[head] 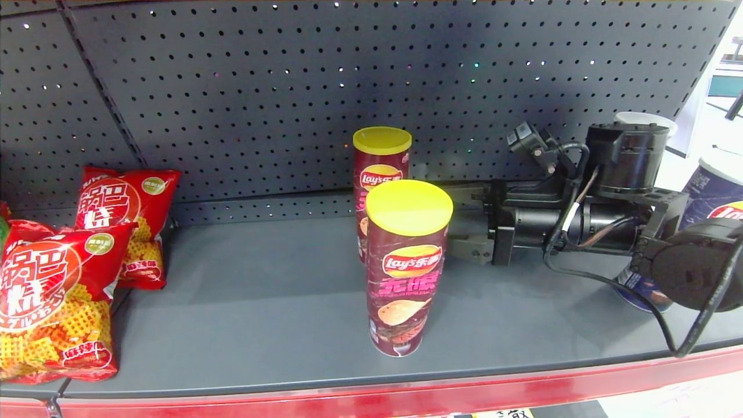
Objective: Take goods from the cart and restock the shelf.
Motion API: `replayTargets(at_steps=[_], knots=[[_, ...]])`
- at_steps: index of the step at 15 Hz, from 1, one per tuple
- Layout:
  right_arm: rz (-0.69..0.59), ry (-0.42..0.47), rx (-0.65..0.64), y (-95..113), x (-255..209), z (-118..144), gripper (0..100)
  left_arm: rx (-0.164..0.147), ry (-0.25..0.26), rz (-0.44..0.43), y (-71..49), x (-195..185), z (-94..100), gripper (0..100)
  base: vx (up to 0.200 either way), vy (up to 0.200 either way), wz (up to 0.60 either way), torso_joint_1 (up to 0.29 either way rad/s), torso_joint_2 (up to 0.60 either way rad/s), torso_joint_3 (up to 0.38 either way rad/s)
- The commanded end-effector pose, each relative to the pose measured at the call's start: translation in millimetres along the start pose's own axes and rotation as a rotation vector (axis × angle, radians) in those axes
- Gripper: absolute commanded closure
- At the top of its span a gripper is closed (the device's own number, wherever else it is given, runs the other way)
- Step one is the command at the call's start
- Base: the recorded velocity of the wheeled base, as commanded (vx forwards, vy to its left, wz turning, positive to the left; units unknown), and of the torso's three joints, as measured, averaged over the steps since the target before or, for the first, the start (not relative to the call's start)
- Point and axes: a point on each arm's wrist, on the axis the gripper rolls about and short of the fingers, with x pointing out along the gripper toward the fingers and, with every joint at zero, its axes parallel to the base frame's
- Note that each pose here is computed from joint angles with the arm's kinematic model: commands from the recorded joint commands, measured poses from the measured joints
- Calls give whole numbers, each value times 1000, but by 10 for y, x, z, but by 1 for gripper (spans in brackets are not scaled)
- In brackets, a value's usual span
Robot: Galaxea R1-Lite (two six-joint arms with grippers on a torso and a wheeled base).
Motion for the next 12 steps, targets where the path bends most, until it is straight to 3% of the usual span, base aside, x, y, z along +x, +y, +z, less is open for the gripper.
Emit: replayTargets(at_steps=[1, 12], knots=[[2, 0, -1, 16, -9, 1, 0, 0, 2, 1, 0, 2, 0, 0, 0, 0, 0, 0, 0, 0], [-36, 5, 14, -22, -59, -5, 0, 0, 2, 0, 0, 2, 0, 0, 0, 0, 0, 0, 0, 0]])
